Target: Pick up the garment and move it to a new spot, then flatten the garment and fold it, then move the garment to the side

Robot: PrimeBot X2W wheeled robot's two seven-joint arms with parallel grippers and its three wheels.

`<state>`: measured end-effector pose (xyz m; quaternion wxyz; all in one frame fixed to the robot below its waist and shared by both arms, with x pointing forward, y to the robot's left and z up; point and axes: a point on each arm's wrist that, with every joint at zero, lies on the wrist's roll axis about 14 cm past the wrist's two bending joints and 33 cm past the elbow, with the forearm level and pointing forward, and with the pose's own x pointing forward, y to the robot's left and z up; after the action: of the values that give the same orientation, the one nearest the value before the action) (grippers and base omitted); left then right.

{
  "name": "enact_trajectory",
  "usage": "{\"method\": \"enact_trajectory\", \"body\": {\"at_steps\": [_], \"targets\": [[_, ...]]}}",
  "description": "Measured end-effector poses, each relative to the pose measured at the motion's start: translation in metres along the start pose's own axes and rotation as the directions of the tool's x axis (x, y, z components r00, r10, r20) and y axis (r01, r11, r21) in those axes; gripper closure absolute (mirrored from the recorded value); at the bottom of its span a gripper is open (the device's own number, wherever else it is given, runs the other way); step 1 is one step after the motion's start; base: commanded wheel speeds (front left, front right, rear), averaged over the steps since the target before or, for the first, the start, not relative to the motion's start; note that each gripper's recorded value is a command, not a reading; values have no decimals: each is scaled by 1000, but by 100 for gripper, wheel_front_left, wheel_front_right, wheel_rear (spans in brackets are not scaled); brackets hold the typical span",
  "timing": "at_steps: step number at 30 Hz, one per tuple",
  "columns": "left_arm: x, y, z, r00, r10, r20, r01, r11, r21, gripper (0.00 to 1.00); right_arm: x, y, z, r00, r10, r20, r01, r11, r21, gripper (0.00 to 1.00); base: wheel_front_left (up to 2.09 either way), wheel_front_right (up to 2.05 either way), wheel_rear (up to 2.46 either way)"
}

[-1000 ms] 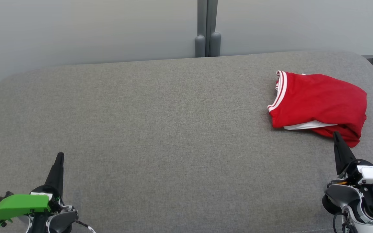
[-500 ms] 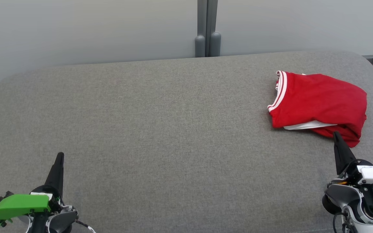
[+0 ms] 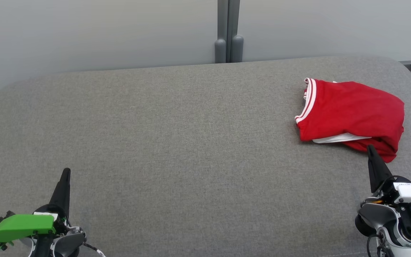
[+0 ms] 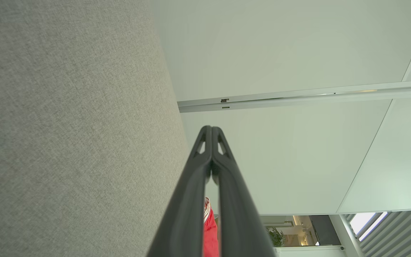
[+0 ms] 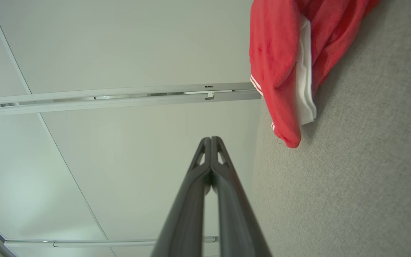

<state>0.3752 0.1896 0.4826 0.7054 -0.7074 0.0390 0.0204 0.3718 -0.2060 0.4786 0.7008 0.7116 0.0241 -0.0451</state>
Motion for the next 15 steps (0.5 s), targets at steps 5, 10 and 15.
{"method": "enact_trajectory", "body": {"at_steps": [5, 10, 15], "targets": [[0, 0, 0, 1000, 0, 0, 0, 1000, 0, 100, 0, 0, 0, 1000, 0, 0, 0, 1000, 0, 100, 0, 0, 0], [0, 0, 0, 1000, 0, 0, 0, 1000, 0, 100, 0, 0, 0, 1000, 0, 0, 0, 1000, 0, 100, 0, 0, 0], [0, 0, 0, 1000, 0, 0, 0, 1000, 0, 100, 0, 0, 0, 1000, 0, 0, 0, 1000, 0, 100, 0, 0, 0]]}}
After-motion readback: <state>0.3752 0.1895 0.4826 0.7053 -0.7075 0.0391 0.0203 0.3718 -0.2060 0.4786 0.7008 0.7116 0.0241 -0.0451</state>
